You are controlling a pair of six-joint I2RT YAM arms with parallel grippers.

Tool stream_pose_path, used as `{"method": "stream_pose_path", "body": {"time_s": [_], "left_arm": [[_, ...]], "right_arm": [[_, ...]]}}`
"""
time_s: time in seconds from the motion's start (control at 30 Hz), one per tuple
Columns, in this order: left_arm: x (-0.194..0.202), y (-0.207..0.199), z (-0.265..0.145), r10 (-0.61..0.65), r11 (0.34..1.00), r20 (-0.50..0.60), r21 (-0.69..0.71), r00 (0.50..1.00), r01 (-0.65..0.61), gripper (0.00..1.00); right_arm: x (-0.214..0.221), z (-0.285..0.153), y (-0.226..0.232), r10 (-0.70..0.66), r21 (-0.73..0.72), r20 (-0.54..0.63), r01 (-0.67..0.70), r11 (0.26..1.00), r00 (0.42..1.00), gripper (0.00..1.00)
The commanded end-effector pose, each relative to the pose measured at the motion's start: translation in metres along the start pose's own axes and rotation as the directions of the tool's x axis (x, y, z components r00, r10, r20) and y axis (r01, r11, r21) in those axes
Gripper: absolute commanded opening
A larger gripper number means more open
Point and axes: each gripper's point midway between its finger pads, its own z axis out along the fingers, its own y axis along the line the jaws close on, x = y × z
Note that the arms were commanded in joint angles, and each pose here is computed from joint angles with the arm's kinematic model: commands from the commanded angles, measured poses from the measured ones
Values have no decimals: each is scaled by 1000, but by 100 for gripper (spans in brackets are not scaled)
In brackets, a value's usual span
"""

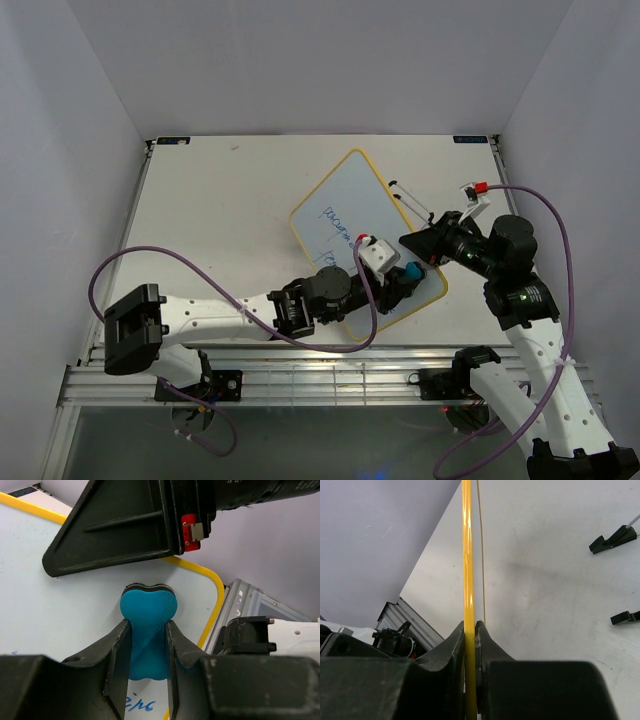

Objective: Erase the whiteboard

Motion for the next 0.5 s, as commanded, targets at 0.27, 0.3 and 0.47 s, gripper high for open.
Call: {"method": "stream_pose_path", "body": {"time_s": [0.27, 0.3, 0.47], "left_arm": [[5, 106, -21, -10, 954, -61, -298, 998, -8, 0], [2, 123, -23, -12, 943, -51, -333, 999, -6, 0], [-9, 157, -27, -5, 910, -7, -416, 1000, 2, 0]], "right_arm": [[-38, -29, 85, -108, -295, 138, 145, 945, 985, 8], [-36, -29, 84, -108, -288, 140, 145, 946, 984, 8], [-19, -26, 71, -102, -276, 94, 125, 953, 990, 8]]}}
